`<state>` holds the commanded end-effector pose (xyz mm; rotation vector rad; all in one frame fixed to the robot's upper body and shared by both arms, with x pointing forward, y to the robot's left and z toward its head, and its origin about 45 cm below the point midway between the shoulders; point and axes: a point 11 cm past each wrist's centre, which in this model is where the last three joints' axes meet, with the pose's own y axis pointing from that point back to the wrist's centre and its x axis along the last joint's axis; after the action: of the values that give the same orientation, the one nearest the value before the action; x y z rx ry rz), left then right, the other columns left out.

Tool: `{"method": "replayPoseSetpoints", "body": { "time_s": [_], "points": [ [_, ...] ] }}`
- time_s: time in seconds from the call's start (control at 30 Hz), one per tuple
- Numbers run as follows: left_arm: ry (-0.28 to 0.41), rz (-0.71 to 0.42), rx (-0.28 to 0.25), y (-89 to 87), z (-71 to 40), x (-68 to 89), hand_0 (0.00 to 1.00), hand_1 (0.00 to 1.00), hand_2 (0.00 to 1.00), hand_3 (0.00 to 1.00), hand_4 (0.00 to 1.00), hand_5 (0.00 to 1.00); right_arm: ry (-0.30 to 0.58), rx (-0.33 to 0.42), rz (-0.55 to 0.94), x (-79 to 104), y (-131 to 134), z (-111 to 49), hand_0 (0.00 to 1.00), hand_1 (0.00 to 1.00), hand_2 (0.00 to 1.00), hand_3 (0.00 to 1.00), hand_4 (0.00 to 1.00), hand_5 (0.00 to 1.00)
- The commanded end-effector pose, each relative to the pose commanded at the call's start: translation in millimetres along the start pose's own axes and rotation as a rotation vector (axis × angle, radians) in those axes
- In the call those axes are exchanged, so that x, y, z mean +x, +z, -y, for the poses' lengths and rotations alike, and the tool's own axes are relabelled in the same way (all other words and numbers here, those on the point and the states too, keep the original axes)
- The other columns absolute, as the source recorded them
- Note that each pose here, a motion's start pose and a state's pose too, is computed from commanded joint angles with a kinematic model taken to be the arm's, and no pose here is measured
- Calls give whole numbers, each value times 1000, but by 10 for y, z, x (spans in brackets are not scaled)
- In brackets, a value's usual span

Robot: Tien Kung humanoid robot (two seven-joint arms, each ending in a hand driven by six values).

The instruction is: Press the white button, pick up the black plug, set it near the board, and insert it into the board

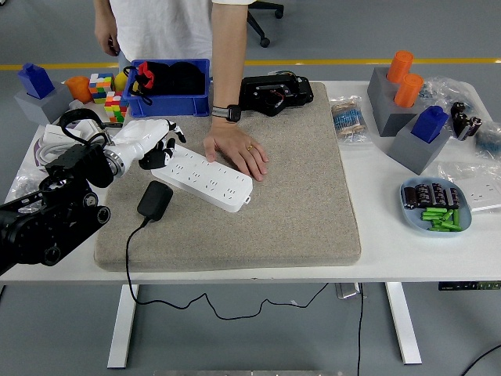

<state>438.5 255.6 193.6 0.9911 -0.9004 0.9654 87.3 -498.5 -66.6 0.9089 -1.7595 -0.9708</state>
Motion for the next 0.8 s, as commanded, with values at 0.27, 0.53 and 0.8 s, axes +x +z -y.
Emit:
{"method": "replayPoseSetpoints", "body": {
  "time_s": [0.27, 0.53, 0.8],
  "points": [
    [43, -141, -44, -97, -276, -40, 431, 537, 550, 749, 736, 2, 3, 2, -3, 18, -13, -1, 712, 634, 648, 611, 652, 378],
    [-7, -205, 12, -239, -509, -268, 788, 836, 884, 933, 998, 430, 1, 8, -4, 11, -41, -3, 711, 633, 647, 611, 653, 376],
    [27, -230, -4, -247, -617, -390, 785, 845, 893, 922, 998, 445, 4, -3, -9, 27, 14, -1, 711, 633, 646, 611, 653, 376]
  ]
}}
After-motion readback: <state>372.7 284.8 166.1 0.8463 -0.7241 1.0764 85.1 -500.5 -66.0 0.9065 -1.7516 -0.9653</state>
